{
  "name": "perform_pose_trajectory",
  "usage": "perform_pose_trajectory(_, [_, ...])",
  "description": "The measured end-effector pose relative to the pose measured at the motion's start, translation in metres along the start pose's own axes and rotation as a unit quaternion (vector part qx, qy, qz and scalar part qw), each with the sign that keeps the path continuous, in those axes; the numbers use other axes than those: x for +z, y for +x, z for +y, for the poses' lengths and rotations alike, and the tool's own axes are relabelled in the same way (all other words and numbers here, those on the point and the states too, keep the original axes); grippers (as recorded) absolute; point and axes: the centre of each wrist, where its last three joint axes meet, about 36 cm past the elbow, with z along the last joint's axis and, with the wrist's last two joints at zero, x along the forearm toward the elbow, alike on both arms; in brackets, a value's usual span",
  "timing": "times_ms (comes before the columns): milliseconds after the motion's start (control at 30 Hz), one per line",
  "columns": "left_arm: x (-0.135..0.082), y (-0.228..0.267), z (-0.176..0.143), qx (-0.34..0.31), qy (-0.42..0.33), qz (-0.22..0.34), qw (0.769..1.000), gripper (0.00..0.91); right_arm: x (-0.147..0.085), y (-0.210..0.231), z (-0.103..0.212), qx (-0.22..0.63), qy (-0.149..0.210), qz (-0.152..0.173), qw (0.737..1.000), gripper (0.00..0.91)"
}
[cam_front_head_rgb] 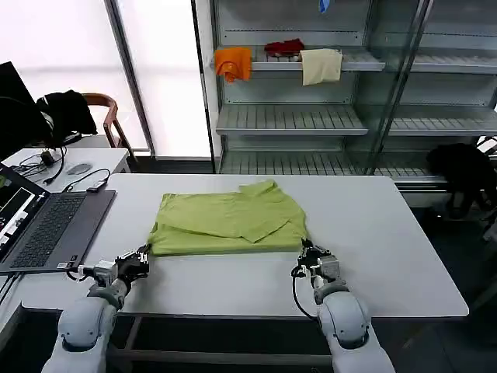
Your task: Fold and organize the clothes.
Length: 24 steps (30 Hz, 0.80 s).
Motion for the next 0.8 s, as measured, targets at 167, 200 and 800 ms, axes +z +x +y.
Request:
perform_pose_trajectory(167, [0.005, 0.03, -0.006, 0.007, -0.006, -0.004, 1.0, 0.0, 0.008, 0.031, 0.005, -0.001, 0.006, 0.005, 1.0, 0.0])
perform_pose_trajectory(200, [0.005, 0.035, -0.007, 0.008, -0.007, -0.005, 1.0, 0.0, 0.01, 0.038, 0.006, 0.0, 0.006, 0.007, 1.0, 0.0])
perform_pose_trajectory(800, [0.028, 0.102, -0.03, -0.011, 0.001, 0.029, 1.0, 0.907, 0.027, 0.111, 0.02, 0.018, 0.01, 0.04, 0.999, 0.907])
